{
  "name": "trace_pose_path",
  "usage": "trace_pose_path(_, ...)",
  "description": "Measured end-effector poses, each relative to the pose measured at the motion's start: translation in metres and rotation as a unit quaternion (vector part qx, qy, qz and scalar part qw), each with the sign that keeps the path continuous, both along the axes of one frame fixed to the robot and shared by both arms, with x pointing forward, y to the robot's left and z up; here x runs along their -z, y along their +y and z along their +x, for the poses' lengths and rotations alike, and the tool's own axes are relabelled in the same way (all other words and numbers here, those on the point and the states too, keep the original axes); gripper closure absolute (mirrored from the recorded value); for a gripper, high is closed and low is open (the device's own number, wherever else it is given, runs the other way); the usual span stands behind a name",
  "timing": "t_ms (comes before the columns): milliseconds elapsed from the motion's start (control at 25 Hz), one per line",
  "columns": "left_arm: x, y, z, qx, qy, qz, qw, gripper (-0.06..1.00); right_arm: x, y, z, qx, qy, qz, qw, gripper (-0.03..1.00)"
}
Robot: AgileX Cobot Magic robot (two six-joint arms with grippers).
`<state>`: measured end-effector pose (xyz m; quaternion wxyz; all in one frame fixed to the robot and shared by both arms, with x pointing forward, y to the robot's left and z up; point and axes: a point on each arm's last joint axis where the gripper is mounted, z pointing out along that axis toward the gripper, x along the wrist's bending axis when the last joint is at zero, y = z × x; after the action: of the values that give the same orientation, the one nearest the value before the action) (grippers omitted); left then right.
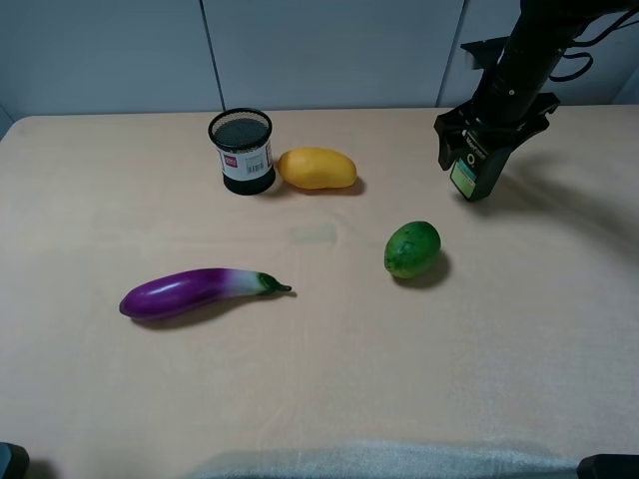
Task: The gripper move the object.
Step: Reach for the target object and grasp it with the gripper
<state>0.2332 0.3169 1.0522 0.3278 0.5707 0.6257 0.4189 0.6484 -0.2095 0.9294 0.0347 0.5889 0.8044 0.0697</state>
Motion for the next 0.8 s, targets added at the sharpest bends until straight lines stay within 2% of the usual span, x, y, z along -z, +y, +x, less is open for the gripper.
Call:
trace_pose_path(520, 0.0002, 0.0000, 0.0001, 0.000, 0.000, 0.000, 1.000, 0.15, 0.0004, 0.0000, -0.0001, -0.001, 0.001, 0.000, 1.000, 0.29)
trace_pose_path(600, 0.0002, 0.0000, 0.0001, 0.000, 0.000, 0.000, 1.000, 0.15, 0.0005, -0.0001, 0.0000, -0.006, 0.000, -0.002, 1.000, 0.34)
trace_pose_path(800, 0.0002, 0.0000, 0.0001, 0.000, 0.000, 0.000, 1.000, 0.15, 0.0005, -0.0023, 0.0004, -0.017, -0.003, -0.015, 1.000, 0.56)
